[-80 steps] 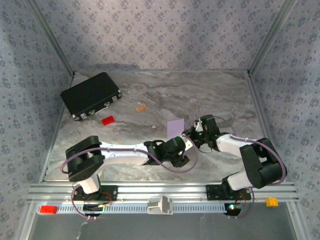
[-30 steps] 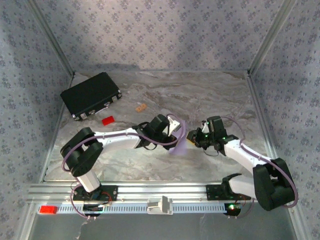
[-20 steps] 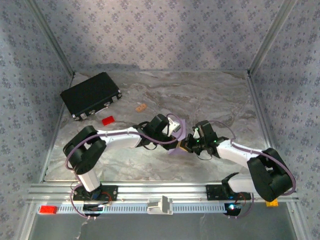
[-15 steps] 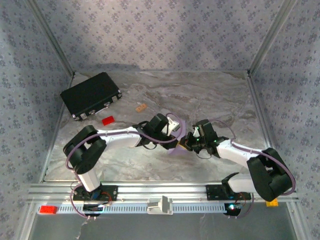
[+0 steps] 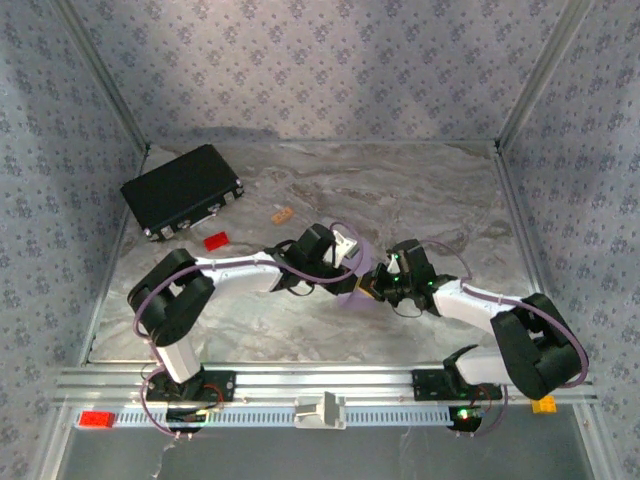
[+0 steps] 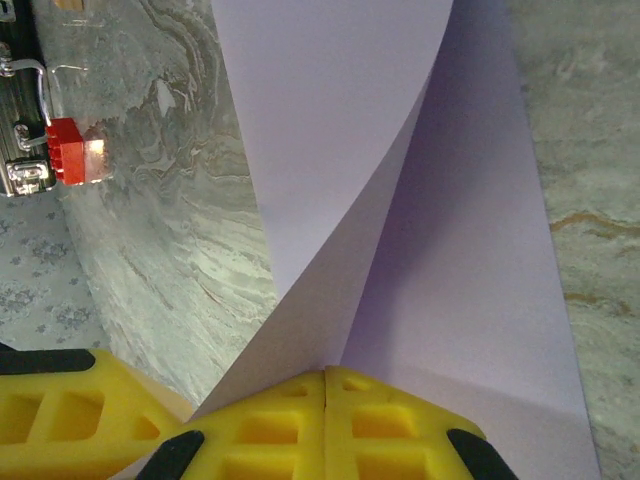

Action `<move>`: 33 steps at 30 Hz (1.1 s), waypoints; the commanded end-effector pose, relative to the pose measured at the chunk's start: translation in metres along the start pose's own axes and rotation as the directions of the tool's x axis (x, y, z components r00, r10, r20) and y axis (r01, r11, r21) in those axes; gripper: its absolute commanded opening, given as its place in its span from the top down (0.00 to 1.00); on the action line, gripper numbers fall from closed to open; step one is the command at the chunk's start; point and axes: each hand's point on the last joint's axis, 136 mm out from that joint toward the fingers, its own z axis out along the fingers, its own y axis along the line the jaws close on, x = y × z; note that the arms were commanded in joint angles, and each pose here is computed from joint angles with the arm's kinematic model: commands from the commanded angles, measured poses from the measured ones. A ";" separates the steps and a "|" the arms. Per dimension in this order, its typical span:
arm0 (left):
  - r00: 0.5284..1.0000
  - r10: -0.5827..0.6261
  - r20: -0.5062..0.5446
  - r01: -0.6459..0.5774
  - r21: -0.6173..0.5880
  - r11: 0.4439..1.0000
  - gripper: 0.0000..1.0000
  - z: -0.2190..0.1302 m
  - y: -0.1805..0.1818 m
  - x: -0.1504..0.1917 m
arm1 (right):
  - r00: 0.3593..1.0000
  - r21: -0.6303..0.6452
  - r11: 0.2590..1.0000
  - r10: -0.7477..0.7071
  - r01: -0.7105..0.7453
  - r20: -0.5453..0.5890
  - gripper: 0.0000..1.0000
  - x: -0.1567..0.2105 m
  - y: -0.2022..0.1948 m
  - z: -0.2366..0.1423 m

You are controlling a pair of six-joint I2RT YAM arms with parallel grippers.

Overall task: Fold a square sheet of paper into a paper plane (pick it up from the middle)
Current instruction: Fold the triangle a second time at the center of the table.

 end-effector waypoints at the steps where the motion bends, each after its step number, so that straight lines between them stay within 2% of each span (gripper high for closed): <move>1: 1.000 -0.005 0.009 0.004 0.024 1.000 0.88 0.003 0.000 -0.003 | 1.000 -0.004 1.000 0.018 -0.018 -0.005 0.94 0.001 -0.003 0.000; 7: 1.000 -0.006 0.010 0.006 0.019 1.000 0.87 0.004 0.001 -0.004 | 1.000 -0.001 1.000 0.023 -0.023 -0.006 0.94 0.001 -0.005 -0.001; 12: 1.000 -0.005 0.021 0.005 0.014 1.000 0.97 0.003 0.003 -0.005 | 1.000 0.017 1.000 0.026 -0.026 -0.006 0.94 0.002 -0.010 -0.001; 13: 1.000 -0.008 0.022 0.007 0.012 1.000 1.00 0.003 0.003 -0.006 | 1.000 0.035 0.999 0.030 -0.029 -0.003 0.94 0.002 -0.014 -0.002; 24: 1.000 -0.029 -0.007 0.029 0.020 0.999 1.00 0.009 0.004 -0.002 | 1.000 0.291 0.956 -0.026 0.030 -0.017 0.94 0.008 -0.061 -0.010; 28: 0.999 -0.049 -0.014 0.050 0.029 0.998 1.00 0.012 0.004 -0.001 | 0.999 0.349 0.936 -0.045 0.050 -0.022 0.94 0.005 -0.072 -0.017; 33: 0.997 -0.080 -0.013 0.080 0.032 0.996 1.00 0.015 0.005 -0.001 | 0.997 0.356 0.931 -0.075 0.080 -0.027 0.93 -0.003 -0.070 -0.021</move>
